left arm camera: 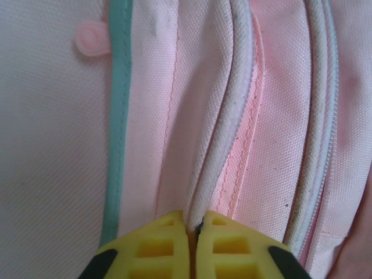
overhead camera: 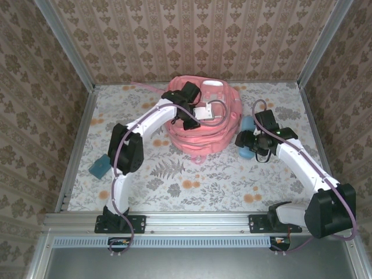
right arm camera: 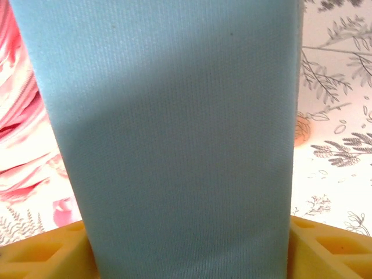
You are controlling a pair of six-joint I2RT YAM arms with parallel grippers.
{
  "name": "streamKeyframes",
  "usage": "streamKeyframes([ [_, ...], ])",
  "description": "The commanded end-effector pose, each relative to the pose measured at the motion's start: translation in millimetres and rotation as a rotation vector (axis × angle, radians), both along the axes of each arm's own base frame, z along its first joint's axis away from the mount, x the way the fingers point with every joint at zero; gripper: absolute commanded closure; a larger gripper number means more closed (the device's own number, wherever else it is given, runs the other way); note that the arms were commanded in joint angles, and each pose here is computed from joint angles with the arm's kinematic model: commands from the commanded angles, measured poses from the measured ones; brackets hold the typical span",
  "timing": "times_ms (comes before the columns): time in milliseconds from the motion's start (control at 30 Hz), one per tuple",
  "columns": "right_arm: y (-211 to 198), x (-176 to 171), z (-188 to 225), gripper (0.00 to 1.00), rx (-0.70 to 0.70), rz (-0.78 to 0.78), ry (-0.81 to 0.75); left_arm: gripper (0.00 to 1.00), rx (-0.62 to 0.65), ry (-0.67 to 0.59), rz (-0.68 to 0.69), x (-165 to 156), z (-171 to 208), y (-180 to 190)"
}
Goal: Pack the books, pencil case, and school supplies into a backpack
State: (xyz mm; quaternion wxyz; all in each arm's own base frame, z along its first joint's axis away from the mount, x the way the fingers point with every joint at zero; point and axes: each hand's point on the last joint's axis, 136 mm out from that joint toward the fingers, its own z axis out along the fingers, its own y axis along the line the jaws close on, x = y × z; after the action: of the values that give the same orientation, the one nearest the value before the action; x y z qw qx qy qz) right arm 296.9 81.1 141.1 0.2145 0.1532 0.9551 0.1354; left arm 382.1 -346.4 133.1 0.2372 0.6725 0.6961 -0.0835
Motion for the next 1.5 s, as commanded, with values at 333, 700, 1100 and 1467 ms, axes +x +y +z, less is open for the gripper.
streamKeyframes([
  [333, 60, -7, 40, 0.29, 0.066, 0.268, -0.013, 1.00, -0.478, -0.269, 0.250, 15, 155, -8],
  [700, 79, 13, 28, 0.30, 0.061, 0.269, 0.107, 1.00, -0.619, -0.286, 0.324, 0, 167, -1],
  [1100, 88, 15, 5, 0.42, 0.065, 0.310, 0.181, 1.00, -0.638, -0.301, 0.346, 0, 161, -3],
  [1467, 87, 29, 12, 0.42, 0.044, 0.359, 0.186, 1.00, -0.602, -0.297, 0.304, -2, 134, -6],
])
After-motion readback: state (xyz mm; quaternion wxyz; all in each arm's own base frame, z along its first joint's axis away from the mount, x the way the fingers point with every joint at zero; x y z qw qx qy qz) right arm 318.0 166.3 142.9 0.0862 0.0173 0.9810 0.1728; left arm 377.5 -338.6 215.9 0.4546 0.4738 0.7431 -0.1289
